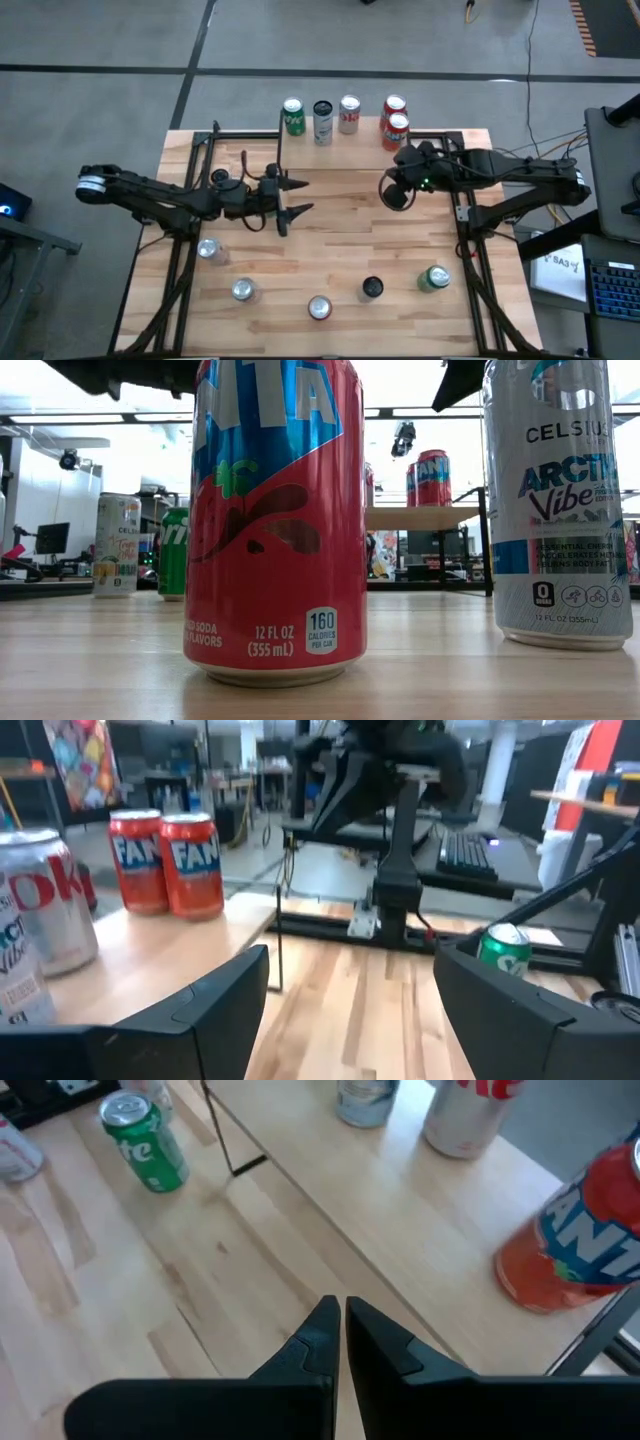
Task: Place canned beverage on shelf
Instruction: Put the top green soda can on the shelf aligned with the other green soda can
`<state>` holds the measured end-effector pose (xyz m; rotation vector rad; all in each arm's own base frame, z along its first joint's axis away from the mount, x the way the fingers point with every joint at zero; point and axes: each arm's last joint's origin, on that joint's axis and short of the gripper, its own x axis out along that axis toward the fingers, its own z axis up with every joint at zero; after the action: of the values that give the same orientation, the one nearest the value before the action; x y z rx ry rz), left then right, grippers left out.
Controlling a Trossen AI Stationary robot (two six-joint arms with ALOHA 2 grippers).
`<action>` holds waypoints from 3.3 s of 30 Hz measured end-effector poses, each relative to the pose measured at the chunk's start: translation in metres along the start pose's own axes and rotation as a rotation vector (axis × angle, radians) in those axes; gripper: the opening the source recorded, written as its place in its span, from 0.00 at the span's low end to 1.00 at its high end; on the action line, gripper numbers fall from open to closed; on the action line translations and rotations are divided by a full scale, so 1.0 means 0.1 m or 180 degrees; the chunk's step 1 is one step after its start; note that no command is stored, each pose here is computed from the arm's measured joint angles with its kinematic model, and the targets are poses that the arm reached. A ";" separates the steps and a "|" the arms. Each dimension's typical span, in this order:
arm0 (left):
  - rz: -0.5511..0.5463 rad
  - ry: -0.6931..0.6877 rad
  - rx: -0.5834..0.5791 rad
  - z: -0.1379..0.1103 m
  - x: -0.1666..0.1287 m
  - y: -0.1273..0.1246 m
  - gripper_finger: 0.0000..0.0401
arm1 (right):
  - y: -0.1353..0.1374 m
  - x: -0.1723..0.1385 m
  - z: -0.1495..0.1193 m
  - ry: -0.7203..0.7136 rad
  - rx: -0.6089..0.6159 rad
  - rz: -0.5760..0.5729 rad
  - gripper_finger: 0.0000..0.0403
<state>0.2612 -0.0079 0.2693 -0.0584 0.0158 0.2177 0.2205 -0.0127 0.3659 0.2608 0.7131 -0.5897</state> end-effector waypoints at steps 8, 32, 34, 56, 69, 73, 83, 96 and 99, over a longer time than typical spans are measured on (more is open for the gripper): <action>0.0073 0.0997 0.0039 0.09 0.02 -0.04 0.67 | 0.11 -0.05 -0.07 -0.0031 -0.0169 0.0044 0.03; 0.0761 0.3547 0.0492 0.35 -0.49 0.19 0.67 | 0.21 0.04 -0.17 -0.0121 -0.0285 0.0069 0.03; 0.0667 0.3610 0.0661 0.30 -0.49 0.20 0.67 | 0.21 0.04 -0.17 -0.0121 -0.0285 0.0069 0.03; 0.0545 0.3650 0.0986 0.23 -0.47 0.22 0.71 | 0.21 0.05 -0.18 -0.0111 -0.0315 0.0061 0.03; 0.0750 0.3680 0.0979 0.10 -0.44 0.26 0.91 | 0.21 0.05 -0.18 -0.0110 -0.0318 0.0057 0.03; 0.0699 0.3623 0.1076 0.07 -0.41 0.29 0.91 | 0.21 0.05 -0.18 -0.0110 -0.0316 0.0054 0.03; 0.0609 0.3603 0.1071 0.09 -0.36 0.42 0.91 | 0.21 0.06 -0.20 -0.0095 -0.0326 0.0046 0.03; 0.0523 0.3637 0.1056 -0.03 -0.35 0.46 0.91 | 0.21 0.07 -0.20 -0.0092 -0.0329 0.0045 0.03; 0.0524 0.3619 0.1050 -0.06 -0.34 0.46 0.91 | 0.21 0.07 -0.20 -0.0092 -0.0328 0.0045 0.03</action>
<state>0.2175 0.0296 0.2612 0.1553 1.1898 0.3201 0.2262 0.0097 0.3473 0.1612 0.7109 -0.5405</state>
